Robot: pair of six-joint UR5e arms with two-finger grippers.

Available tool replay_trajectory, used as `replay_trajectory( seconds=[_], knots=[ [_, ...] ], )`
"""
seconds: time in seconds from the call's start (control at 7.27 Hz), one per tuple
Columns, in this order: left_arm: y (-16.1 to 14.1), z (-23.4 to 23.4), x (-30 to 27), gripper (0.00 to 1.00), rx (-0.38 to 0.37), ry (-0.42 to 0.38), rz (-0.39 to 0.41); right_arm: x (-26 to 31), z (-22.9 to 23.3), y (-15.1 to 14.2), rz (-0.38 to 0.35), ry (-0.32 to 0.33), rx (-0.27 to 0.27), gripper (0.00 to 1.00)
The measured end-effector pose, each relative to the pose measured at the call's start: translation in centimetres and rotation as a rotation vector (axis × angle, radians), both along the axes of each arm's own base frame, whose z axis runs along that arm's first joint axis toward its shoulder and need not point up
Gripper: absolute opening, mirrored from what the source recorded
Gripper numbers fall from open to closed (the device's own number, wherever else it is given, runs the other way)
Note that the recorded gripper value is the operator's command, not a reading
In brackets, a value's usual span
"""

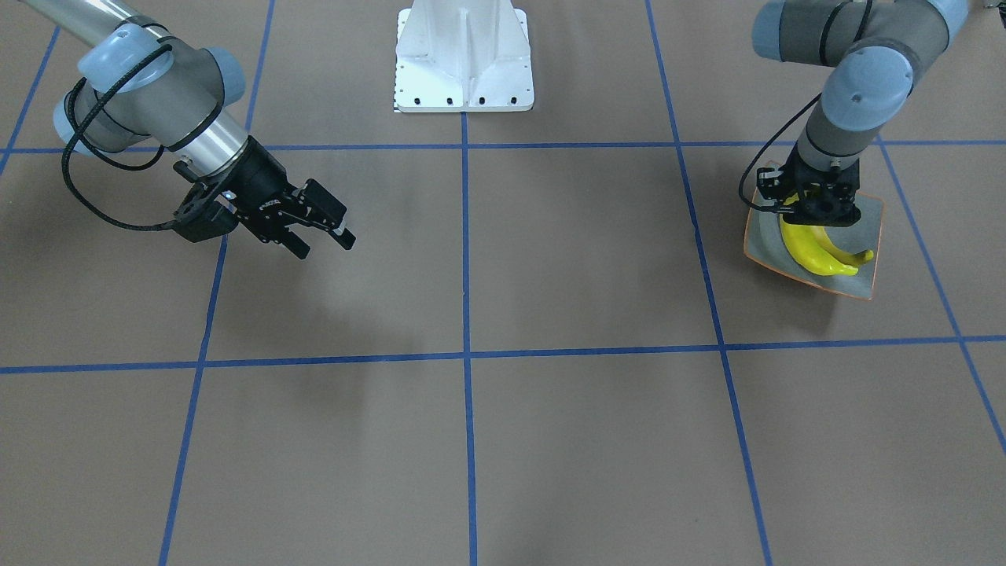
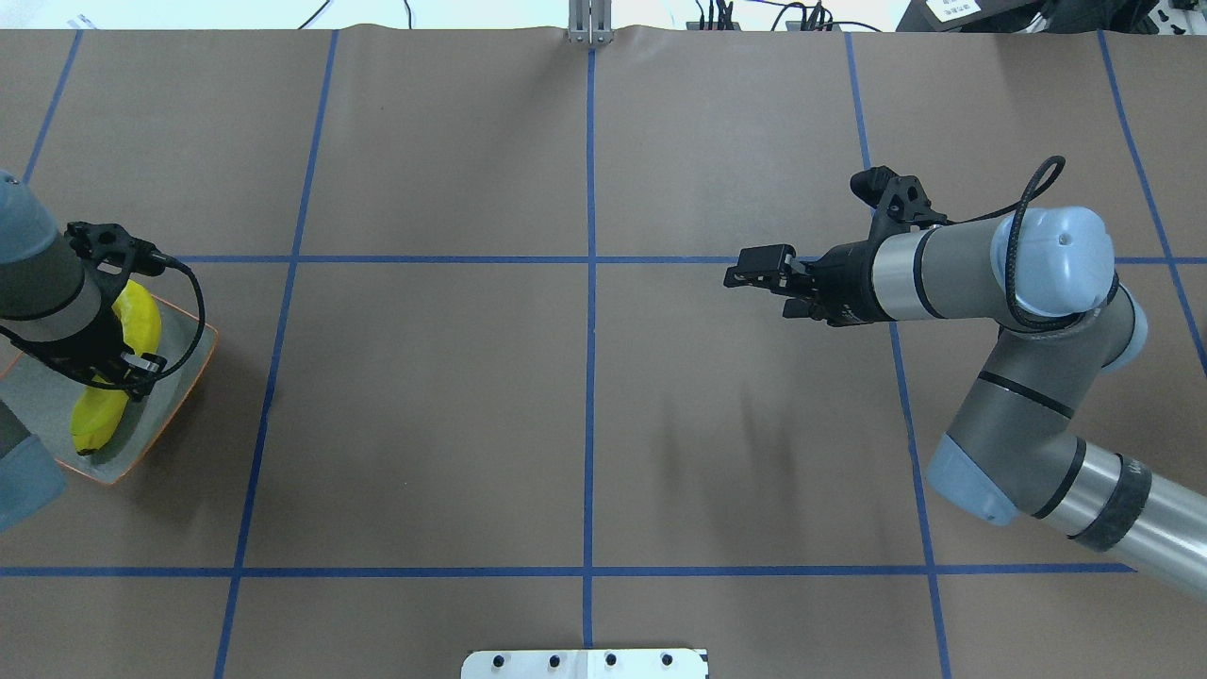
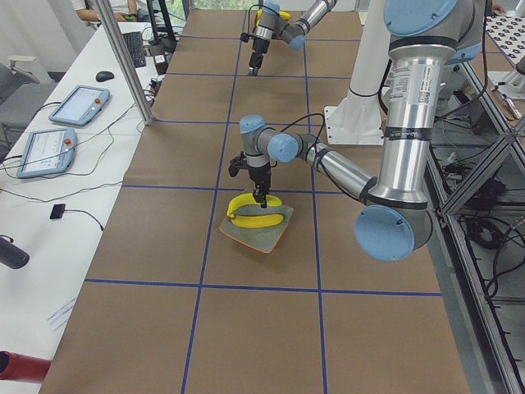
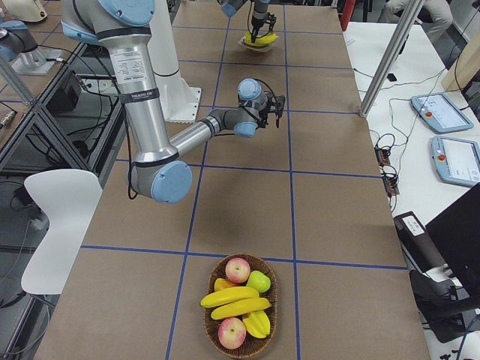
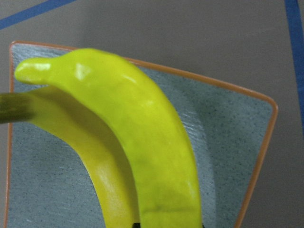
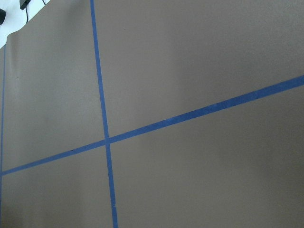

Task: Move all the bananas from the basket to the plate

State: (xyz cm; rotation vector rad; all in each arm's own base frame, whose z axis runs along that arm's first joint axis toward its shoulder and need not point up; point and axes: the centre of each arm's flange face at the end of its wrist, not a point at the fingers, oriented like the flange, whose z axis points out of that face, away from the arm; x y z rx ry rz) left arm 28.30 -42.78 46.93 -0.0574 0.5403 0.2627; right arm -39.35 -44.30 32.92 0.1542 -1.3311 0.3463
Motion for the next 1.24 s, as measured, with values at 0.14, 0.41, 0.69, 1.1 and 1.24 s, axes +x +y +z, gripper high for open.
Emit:
replay_trajectory(
  seconds=[0.14, 0.41, 0.69, 1.1, 1.24],
  knots=[
    [0.1, 0.0, 0.2, 0.99, 0.002, 0.0, 0.005, 0.0, 0.0, 0.0, 0.0, 0.0, -0.001, 1.0],
    [0.1, -0.3, 0.5, 0.99, 0.009, 0.008, 0.009, 0.1, 0.0, 0.0, 0.0, -0.001, -0.001, 1.0],
    [0.0, -1.5, 0.7, 0.99, 0.022, 0.031, 0.012, 0.6, 0.1, 0.0, 0.004, 0.0, 0.003, 1.0],
    [-0.5, -5.9, 1.9, 0.99, 0.039, 0.126, 0.024, 8.1, 5.5, -2.8, 0.029, 0.08, -0.016, 1.0],
    [-0.8, -6.7, 2.2, 0.99, 0.047, 0.14, 0.025, 13.7, 10.0, -4.3, 0.011, 0.152, 0.01, 1.0]
  ],
)
